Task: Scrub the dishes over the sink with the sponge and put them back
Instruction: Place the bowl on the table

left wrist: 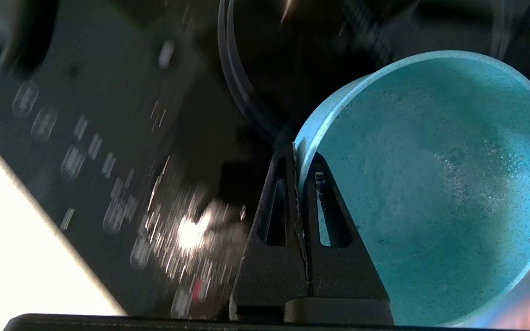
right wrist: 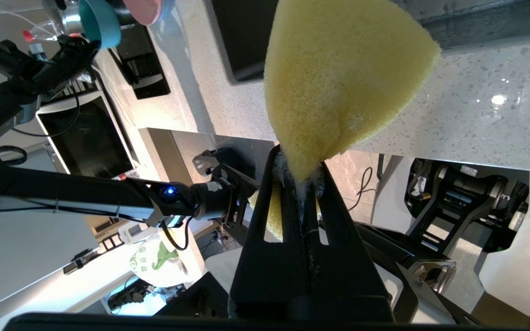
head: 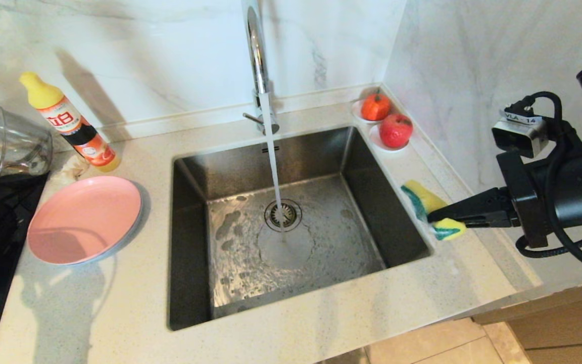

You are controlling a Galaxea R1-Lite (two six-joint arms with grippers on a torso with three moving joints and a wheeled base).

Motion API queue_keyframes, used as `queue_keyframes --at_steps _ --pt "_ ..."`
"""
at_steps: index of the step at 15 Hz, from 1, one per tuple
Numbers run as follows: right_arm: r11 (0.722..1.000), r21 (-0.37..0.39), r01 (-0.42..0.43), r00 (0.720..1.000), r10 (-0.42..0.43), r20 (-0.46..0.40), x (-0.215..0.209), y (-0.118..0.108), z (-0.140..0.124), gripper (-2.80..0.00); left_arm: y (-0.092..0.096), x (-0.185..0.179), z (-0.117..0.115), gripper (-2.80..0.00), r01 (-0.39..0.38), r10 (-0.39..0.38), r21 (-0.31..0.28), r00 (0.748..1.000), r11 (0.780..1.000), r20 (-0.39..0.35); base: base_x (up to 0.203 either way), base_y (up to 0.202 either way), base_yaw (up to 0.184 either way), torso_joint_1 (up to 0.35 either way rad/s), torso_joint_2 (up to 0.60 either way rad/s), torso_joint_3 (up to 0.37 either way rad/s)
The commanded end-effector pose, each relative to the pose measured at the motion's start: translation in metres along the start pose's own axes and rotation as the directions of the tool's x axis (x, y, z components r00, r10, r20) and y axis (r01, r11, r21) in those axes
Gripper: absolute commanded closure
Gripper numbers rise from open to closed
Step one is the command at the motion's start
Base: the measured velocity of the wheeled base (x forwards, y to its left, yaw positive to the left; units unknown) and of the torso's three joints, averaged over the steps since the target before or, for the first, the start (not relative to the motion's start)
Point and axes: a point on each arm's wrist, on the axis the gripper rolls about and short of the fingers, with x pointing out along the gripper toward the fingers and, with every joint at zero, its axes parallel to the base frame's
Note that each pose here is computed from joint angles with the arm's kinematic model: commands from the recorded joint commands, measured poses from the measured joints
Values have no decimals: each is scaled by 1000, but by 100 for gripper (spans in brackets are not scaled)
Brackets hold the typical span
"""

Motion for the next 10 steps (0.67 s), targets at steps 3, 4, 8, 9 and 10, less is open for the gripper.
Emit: queue_keyframes --at_steps 3,4,8,9,10 --pt "1000 5 -1 1000 1 -6 1 0 0 0 8 36 -3 0 15 -15 -13 1000 1000 -25 0 0 0 0 0 0" --pt "1000 4 -1 1000 1 -5 1 0 0 0 10 41 -5 0 41 -42 -20 998 999 -54 0 0 0 0 0 0" --pt "1000 4 -2 1000 2 -4 0 0 0 0 10 54 -3 0 83 -87 -52 993 995 -80 0 0 0 0 0 0" --pt "1000 4 -2 1000 2 -4 0 0 0 0 8 55 0 0 89 -94 -66 993 994 -72 0 0 0 0 0 0" --pt "1000 4 -2 1000 2 -4 0 0 -1 0 6 54 5 0 107 -113 -84 992 991 -64 0 0 0 0 0 0"
